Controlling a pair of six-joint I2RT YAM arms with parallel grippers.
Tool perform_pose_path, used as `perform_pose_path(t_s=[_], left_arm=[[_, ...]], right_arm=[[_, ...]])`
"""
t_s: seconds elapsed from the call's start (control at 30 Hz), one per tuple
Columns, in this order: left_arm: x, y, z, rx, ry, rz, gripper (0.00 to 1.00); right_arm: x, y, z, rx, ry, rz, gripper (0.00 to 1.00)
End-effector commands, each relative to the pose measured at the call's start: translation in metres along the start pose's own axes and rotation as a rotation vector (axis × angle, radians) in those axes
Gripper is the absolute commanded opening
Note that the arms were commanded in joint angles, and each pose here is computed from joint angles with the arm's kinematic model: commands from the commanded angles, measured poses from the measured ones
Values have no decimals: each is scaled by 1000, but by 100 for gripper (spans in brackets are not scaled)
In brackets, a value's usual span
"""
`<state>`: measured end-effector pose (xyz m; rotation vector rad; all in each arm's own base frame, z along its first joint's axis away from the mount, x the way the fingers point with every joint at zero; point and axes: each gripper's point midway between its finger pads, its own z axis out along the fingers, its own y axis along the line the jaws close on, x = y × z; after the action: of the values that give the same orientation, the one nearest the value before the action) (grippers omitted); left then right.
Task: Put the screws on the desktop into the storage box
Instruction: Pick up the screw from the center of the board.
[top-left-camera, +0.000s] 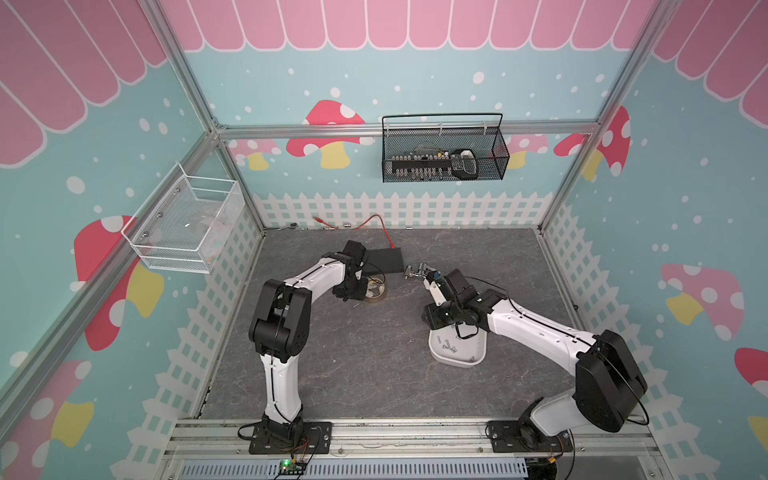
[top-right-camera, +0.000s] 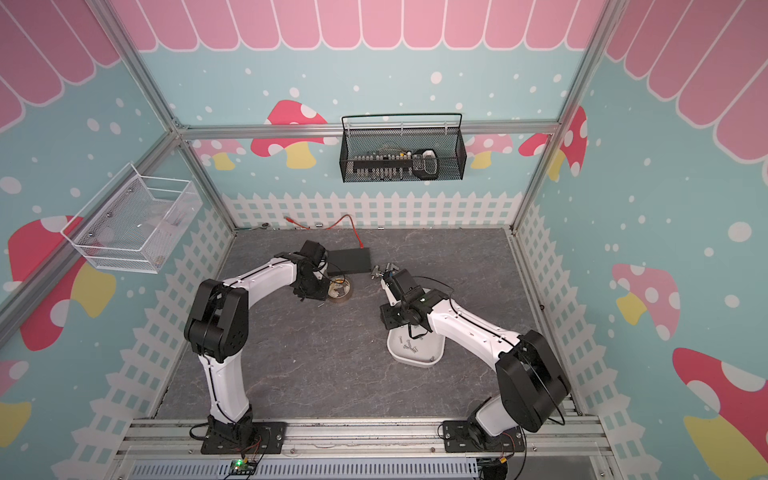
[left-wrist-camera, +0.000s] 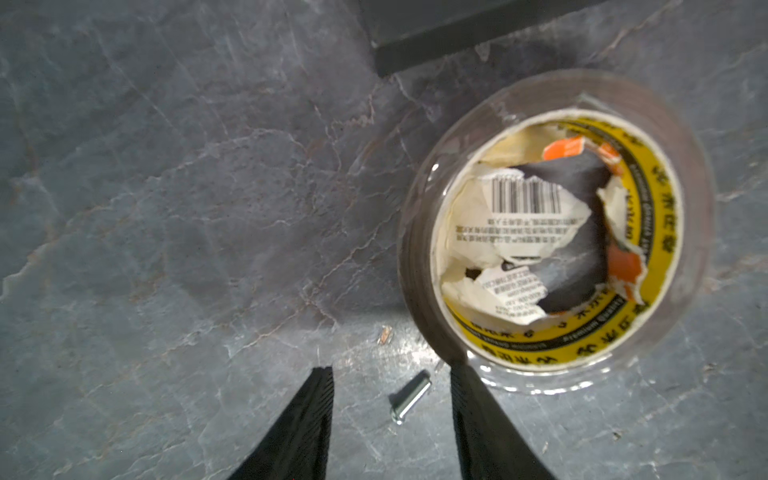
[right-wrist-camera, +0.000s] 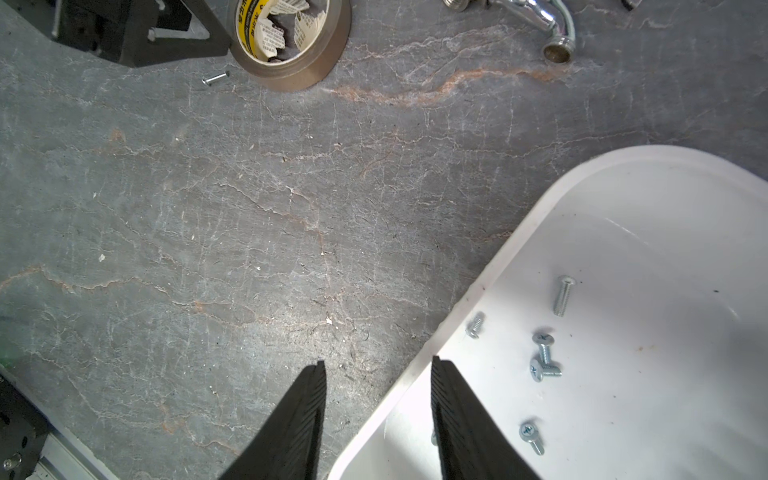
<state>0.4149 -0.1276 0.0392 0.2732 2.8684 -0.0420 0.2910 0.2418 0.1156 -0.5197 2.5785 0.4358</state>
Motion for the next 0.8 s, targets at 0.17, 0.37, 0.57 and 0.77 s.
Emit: perform_pose_path(t_s=[0.17,0.37,0.57,0.77], left_arm=[[16,-6,14,46,55,41,48],[15,-14,4,94,37,30,47],[4,-18,-12,122,-12,20,47],[10,-16,-15,138,-9,3,47]], right_arm=[[16,-7,3,20,35,3,47],[17,-8,2,24,32,0,47],[16,-7,4,19,34,2,47],[13,-5,2,12,26,2,47]])
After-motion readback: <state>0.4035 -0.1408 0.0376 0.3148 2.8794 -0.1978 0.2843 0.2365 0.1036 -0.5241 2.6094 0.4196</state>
